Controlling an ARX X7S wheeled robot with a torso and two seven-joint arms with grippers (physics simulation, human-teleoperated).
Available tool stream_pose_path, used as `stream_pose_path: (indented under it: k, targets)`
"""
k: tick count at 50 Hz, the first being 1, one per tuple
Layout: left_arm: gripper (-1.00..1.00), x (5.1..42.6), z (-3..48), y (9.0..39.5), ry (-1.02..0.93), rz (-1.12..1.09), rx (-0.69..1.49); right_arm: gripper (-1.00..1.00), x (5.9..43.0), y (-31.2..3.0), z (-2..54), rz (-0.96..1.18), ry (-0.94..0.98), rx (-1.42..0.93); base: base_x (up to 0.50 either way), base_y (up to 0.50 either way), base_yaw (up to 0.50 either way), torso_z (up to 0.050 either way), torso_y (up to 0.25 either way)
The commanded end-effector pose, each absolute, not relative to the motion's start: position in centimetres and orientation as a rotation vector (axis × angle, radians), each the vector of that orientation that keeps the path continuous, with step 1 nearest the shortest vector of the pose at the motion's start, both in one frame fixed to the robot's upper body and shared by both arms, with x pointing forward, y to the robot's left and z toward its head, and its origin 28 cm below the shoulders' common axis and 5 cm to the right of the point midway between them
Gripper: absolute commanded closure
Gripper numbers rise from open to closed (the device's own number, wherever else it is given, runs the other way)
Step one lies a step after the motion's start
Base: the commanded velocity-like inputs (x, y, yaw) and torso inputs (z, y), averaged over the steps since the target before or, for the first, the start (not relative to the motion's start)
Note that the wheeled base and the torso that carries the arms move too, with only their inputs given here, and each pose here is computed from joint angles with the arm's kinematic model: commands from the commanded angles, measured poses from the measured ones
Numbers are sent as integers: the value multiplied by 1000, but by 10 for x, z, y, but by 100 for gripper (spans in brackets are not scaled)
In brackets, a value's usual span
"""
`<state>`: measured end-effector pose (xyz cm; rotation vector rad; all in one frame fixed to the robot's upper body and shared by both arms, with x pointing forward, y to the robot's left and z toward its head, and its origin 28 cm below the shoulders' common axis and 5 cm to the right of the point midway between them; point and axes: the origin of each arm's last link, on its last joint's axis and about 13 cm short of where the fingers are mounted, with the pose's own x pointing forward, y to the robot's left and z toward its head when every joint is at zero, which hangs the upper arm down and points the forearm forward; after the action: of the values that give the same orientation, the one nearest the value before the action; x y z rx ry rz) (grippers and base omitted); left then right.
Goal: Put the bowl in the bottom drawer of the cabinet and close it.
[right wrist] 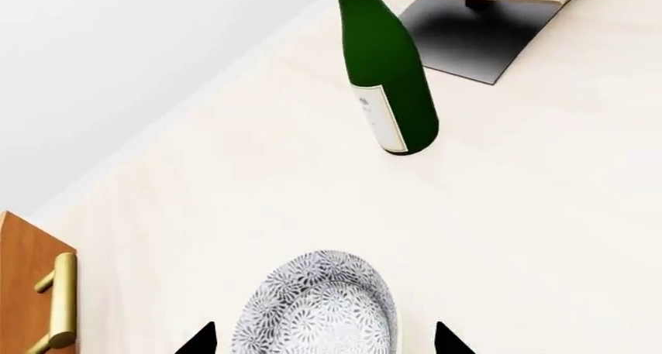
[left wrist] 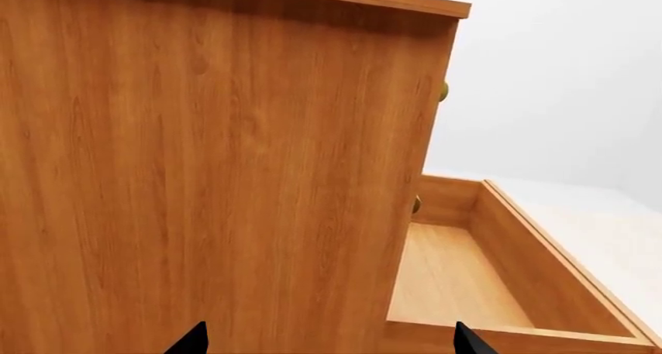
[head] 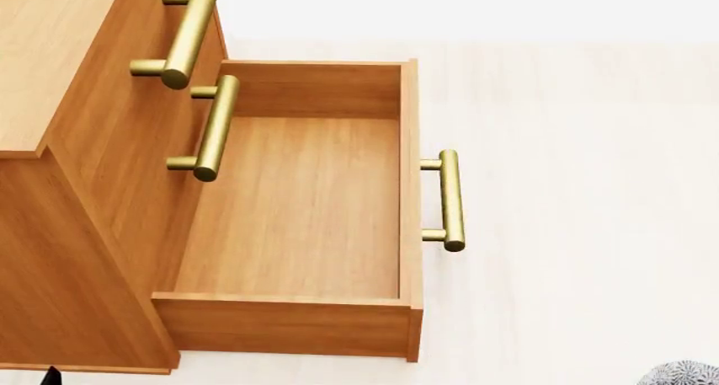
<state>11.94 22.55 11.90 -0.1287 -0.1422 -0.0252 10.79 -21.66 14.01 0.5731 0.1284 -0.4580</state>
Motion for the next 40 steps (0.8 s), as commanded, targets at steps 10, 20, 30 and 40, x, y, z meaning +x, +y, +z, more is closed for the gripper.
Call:
stream_pose_path:
  k: [10, 20, 30, 40]
  targets:
    - [-100, 120, 119, 226, -143, -24, -129, -100, 114, -218, 125, -449, 135, 619, 0, 0, 0, 0, 0]
    - [-100, 119, 120, 226, -144, -25, -129, -100, 119, -219, 117, -434, 130, 698, 0, 0, 0, 0, 0]
    - [-100, 119, 120, 226, -145, -24, -129, -100, 123, -220, 109, -418, 119, 770, 0, 0, 0, 0, 0]
    - [-100, 119, 120, 226, -143, -23, -128, -100, 129, -221, 102, -423, 119, 797, 0, 0, 0, 0, 0]
